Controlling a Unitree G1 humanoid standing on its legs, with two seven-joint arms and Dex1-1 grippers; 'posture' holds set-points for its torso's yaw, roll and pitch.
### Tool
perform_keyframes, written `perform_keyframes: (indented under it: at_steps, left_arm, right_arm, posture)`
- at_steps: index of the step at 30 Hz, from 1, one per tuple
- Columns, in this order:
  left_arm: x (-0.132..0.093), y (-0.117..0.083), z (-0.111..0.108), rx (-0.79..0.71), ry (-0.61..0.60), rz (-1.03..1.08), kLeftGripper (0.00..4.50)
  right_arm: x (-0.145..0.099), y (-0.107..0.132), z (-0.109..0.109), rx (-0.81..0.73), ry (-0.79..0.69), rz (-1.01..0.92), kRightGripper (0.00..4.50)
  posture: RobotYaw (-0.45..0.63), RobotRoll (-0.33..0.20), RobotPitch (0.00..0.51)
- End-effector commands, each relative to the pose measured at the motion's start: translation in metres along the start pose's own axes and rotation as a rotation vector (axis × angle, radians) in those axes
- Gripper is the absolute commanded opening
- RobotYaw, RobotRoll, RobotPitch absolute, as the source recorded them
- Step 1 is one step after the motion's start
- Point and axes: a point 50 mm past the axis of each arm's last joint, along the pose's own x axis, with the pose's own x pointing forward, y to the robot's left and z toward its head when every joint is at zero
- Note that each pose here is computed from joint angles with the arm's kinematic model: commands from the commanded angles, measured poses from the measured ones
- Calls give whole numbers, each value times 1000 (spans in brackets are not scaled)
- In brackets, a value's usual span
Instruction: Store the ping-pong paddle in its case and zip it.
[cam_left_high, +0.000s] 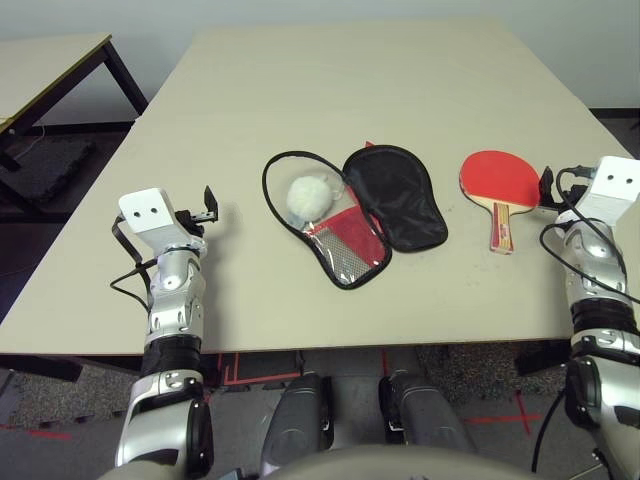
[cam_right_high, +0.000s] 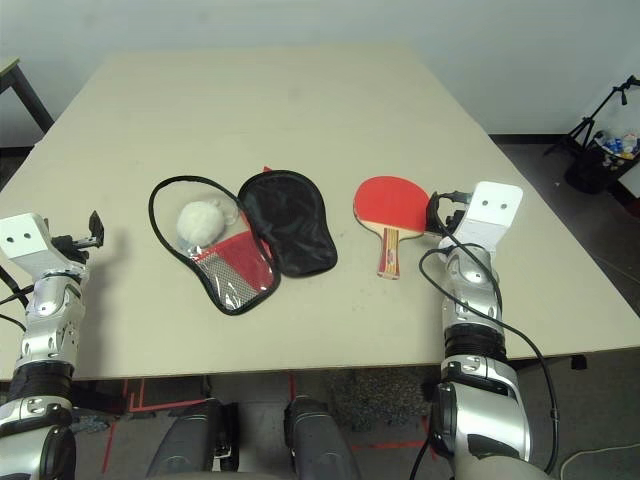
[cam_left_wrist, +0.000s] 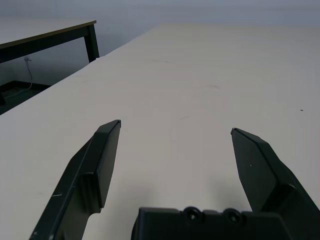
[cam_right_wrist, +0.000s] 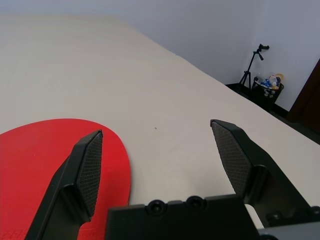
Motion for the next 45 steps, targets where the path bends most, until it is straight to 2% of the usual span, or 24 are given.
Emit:
perform_keyframes:
  at_steps: [1,5,10,14,18,20,24,27,35,38,42,45]
  left_arm:
    - [-2,-1,-6,3,22,-2,4500]
    - [-2,-17,-8,-6,31,-65,4500]
    - [13,-11,12,-6,-15,-73,4500]
    - [27,-8,35,-11,-68,-122,4500]
    - [44,-12,89,92,-169,-323,4500]
    - [49,-14,103,97,-169,-391,4500]
    - [56,-31,126,79,-139,-542,4500]
    - [56,-66,142,85,-103,-731,4500]
    - [51,-128,143,69,-31,-947,4500]
    - [44,-148,136,81,-12,-1023,4500]
    - [36,-165,124,89,36,-1099,4500]
    - [22,-178,105,164,116,-1211,4500]
  right_arm:
    - [-1,-4,-3,-13,13,-5,4457]
    - [-2,-10,-1,-14,14,-22,4457]
    - [1,-3,5,18,28,-18,4457]
    - [2,4,9,2,72,7,4457]
    - [-4,21,28,-18,130,142,4457]
    - [-9,27,38,-4,135,203,4457]
    - [-19,39,52,13,164,291,4457]
    - [-25,49,57,53,220,324,4457]
    - [-32,62,62,63,295,286,4457]
    - [-33,60,55,91,345,247,4457]
    - [-33,59,50,91,395,215,4457]
    - [-34,63,42,77,449,232,4457]
  posture:
    - [-24,0,97]
    - [-37,0,100]
    - [-29,0,106]
    - [-16,0,90]
    - [-9,0,69]
    - [-5,0,68]
    - [-3,0,52]
    - [-10,0,39]
    - [-46,0,17]
    - [-64,0,11]
    - [-73,0,9]
    - [-77,0,8]
